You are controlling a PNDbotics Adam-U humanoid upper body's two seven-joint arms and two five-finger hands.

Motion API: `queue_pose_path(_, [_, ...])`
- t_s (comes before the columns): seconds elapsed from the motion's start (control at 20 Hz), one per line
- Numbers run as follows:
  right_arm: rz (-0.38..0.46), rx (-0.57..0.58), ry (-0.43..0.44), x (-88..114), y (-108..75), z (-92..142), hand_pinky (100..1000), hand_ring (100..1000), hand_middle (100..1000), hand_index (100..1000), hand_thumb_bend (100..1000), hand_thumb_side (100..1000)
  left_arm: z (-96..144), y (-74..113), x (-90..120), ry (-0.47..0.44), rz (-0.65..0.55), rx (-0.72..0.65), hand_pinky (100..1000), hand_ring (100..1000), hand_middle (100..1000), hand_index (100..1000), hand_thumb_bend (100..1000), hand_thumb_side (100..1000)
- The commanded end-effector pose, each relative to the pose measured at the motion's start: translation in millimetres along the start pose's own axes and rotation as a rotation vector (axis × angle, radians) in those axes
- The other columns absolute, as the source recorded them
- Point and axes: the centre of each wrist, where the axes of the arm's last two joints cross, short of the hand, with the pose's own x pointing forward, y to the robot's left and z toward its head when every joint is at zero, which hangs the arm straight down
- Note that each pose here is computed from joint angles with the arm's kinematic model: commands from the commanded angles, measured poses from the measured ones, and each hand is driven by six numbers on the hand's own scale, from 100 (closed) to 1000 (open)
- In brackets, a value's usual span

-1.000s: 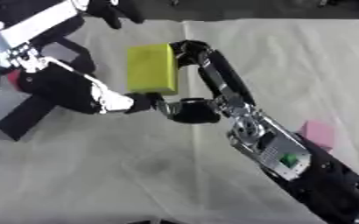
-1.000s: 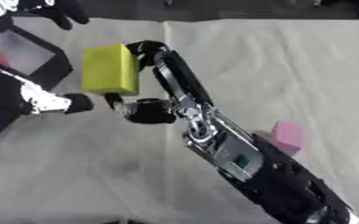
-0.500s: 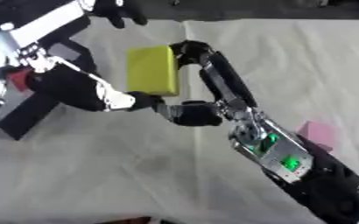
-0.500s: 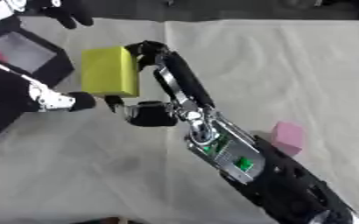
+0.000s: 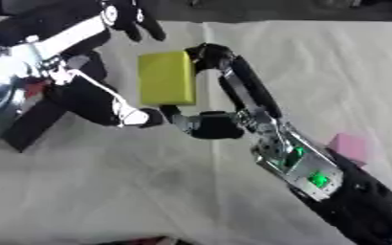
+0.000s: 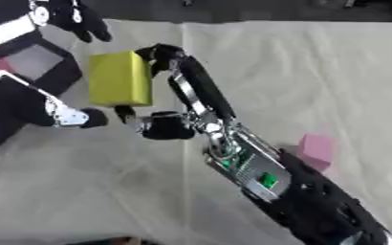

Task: Pick up the objects with one hand, pass them to the other hand, and then place them into the box on the other side of the table.

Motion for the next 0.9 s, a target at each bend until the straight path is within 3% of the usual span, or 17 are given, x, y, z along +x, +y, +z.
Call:
queue_pose_path(0.05, [0.010, -0.017, -0.037, 4, -6.3, -3, 763, 623, 483, 528, 342, 100, -2, 3.8, 1, -0.005, -0.039, 0.012, 867, 758, 781, 784, 690, 191])
queue_pose_path(0.9, [-0.021, 0.010, -0.052, 6, -1.9, -2, 756, 617, 481, 525, 349, 100, -13, -4.8, -2, 0.007, -0.047, 0.058, 817, 710, 721, 702, 594, 235])
